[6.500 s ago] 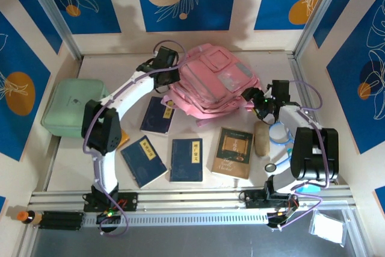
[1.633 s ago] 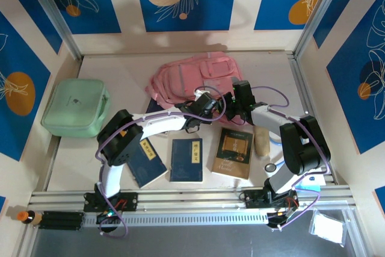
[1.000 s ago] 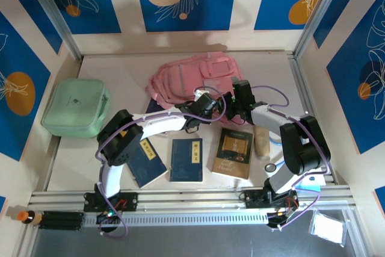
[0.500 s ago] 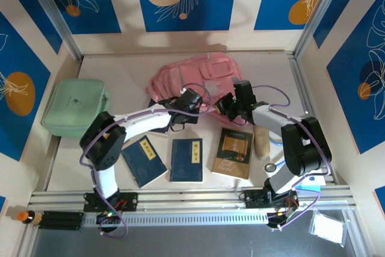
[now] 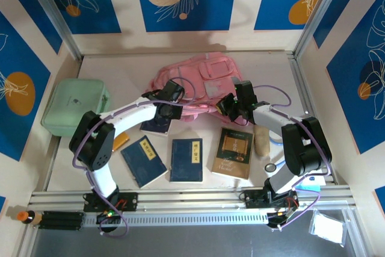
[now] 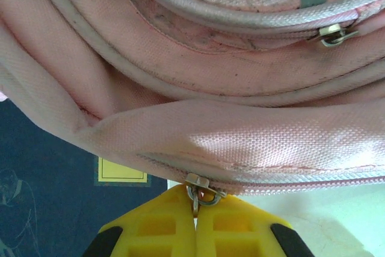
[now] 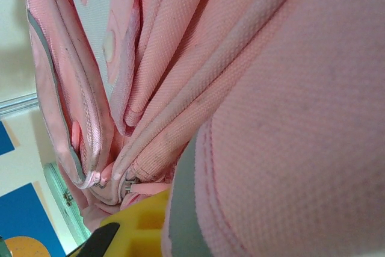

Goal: Pack the student bag

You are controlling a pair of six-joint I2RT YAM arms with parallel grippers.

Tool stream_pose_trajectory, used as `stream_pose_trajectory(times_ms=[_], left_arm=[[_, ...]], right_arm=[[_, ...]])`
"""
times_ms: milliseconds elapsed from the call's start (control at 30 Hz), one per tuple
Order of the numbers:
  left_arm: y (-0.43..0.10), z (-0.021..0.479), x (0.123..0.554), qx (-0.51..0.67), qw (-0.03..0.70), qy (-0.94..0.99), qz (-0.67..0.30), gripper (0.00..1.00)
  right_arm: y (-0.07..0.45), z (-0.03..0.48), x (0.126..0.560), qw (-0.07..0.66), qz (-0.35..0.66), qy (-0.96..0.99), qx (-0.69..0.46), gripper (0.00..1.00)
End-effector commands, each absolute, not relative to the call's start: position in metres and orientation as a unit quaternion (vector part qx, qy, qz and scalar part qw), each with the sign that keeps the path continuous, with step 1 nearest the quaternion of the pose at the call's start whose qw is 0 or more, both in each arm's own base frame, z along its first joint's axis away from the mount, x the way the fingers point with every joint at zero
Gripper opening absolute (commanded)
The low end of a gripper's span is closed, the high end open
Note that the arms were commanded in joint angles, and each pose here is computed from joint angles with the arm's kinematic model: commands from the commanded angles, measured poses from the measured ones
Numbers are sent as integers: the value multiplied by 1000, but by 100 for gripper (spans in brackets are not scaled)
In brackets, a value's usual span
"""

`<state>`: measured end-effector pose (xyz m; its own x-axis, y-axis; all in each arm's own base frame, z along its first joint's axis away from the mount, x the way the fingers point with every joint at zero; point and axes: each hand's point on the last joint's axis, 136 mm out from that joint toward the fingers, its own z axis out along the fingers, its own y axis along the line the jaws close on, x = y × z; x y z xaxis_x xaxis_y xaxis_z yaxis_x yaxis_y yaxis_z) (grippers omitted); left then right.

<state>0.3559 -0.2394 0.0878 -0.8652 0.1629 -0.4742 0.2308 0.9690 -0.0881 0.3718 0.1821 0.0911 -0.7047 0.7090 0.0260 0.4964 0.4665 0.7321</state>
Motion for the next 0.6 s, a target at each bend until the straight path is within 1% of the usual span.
stream_pose_trajectory(times_ms=[0,33,167,233,567], left_arm=[[-243,88,361,123,246,958,-78,0],[-244,87,362,127,247,957,-78,0],[-246,86,367,141,259,952,-76,16],[-247,85,368,145,263,951,-76,20],[-248,71,371,147,254,953,-71,21]], right_arm=[[181,111,377,167,389,841,336,0],[181,112,377,167,390,841,335,0],[182,111,377,166,391,842,333,0],[183,111,377,164,392,842,334,0],[183,110,377,161,392,841,335,0]])
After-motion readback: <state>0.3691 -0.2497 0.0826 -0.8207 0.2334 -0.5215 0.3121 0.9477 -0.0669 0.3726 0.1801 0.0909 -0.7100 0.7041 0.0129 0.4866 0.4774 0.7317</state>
